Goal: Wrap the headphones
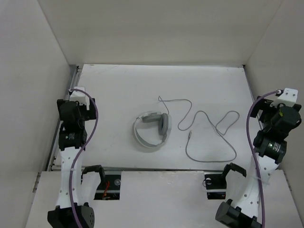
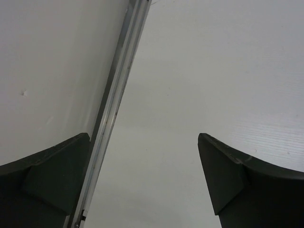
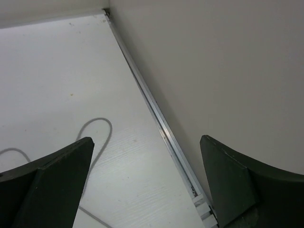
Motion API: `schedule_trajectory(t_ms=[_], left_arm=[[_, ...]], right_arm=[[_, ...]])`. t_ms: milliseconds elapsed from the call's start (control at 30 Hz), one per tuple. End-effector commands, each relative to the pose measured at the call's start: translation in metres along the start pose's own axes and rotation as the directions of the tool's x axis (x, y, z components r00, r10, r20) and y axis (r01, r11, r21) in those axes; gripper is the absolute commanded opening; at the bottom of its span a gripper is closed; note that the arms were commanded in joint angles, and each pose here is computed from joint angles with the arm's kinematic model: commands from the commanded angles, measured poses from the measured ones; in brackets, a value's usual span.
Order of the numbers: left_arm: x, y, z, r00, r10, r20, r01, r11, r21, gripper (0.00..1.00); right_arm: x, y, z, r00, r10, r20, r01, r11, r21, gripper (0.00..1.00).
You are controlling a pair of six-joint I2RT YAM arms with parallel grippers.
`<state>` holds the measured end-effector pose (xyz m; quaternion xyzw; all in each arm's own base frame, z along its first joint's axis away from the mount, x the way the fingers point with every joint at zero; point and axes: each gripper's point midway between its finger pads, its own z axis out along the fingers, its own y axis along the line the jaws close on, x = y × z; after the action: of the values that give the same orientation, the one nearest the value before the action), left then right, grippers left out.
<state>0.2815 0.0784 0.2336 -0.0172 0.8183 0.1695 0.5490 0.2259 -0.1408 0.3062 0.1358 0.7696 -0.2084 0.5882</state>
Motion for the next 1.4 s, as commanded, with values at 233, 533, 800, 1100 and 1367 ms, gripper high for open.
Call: schedule_trajectory(t_ms=[233, 533, 800, 1100, 1367], left_arm=[[-0.014, -0.05, -0.02, 0.99, -0.138, 0.022, 0.129, 0.959, 0.252, 1.0], [0.005, -0.119, -0.031, 0.989, -0.108, -0.1, 0.144, 0.839, 0.525, 0.97], [0.047, -0.171, -0.031, 0.97, -0.019, -0.242, 0.17, 0.766, 0.62, 0.92], [0.057, -0.217, -0.055, 0.938, 0.025, -0.346, 0.236, 0.685, 0.689, 0.92], [0.063, -0.248, -0.093, 0.91, 0.036, -0.413, 0.305, 0.617, 0.725, 0.9]], right_arm=[[-0.041, 0.032, -0.038, 0.934, -0.048, 0.354, 0.082, 0.993, -0.08, 1.0], [-0.019, 0.098, -0.019, 0.955, 0.005, 0.297, 0.103, 0.932, -0.348, 1.0], [0.009, 0.174, 0.021, 0.993, -0.015, 0.119, 0.082, 0.811, -0.579, 1.0], [0.026, 0.215, 0.02, 0.975, -0.142, 0.172, 0.22, 0.741, -0.634, 1.0], [0.035, 0.228, 0.03, 0.978, -0.147, 0.146, 0.207, 0.726, -0.655, 1.0]])
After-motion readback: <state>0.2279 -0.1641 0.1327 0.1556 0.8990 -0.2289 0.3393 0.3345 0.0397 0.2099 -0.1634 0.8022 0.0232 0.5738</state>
